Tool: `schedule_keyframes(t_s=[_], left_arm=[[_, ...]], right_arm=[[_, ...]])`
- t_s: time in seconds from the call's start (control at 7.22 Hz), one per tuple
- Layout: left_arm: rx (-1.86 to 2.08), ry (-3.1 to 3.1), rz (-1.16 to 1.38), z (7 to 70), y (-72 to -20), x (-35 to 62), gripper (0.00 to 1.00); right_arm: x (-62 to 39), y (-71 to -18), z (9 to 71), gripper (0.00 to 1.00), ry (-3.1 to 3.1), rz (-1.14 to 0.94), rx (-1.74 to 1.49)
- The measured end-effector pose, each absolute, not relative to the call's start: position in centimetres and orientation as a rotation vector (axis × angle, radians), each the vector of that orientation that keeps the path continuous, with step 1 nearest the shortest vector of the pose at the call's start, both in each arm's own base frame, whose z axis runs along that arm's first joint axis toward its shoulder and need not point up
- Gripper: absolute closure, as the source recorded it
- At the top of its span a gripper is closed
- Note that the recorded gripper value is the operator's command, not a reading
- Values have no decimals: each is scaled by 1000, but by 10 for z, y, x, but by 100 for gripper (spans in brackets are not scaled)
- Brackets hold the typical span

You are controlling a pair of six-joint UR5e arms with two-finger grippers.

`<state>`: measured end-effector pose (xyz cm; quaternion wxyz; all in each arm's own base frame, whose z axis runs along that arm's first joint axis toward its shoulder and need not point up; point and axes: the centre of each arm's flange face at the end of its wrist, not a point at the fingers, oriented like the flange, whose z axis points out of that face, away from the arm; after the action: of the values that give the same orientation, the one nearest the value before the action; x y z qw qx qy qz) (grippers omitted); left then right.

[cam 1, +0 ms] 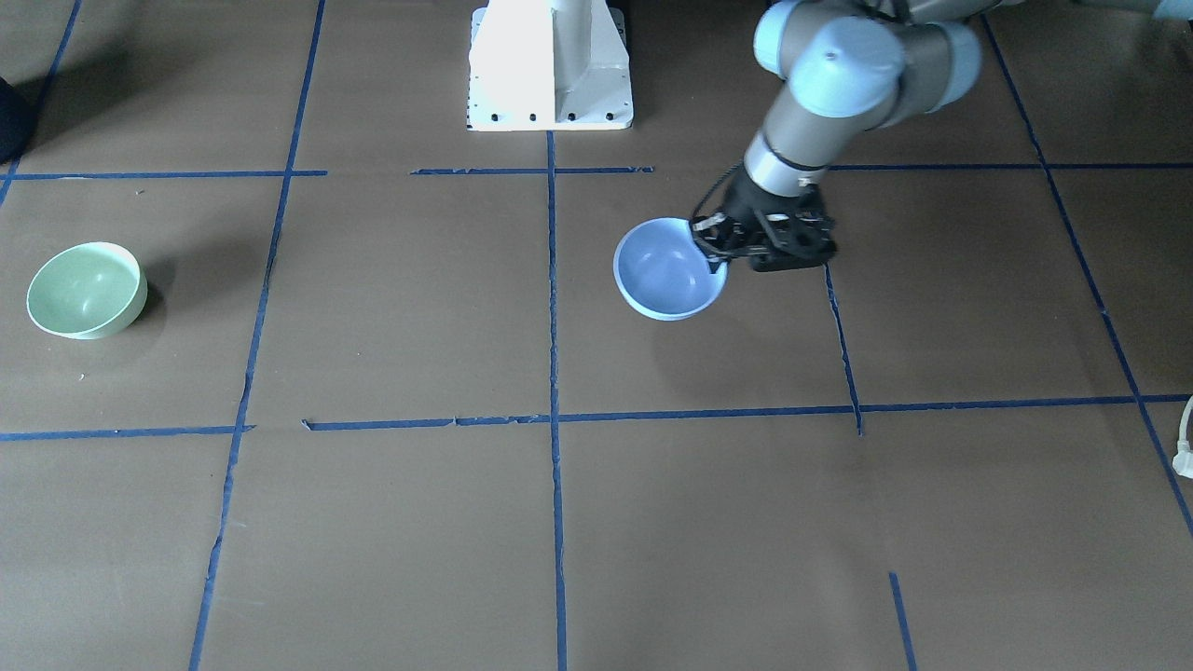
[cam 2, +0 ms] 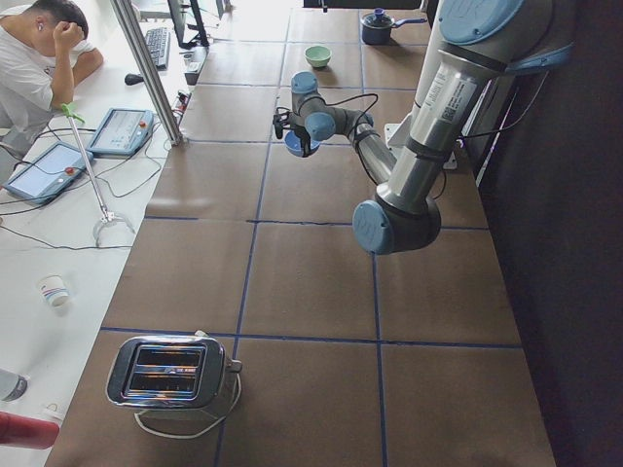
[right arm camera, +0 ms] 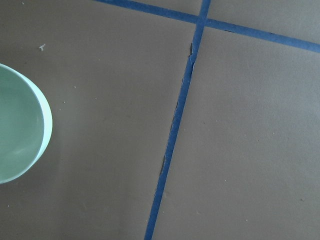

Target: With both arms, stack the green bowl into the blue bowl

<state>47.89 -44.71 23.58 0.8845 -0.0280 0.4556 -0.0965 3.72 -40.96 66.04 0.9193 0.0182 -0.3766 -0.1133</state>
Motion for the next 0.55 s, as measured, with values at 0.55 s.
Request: schedule_keyframes(t_s=[0.55], left_arm=[[-59, 947, -205, 220, -439, 581, 87]], right_arm=[[37, -410, 661, 0, -774, -231, 36]])
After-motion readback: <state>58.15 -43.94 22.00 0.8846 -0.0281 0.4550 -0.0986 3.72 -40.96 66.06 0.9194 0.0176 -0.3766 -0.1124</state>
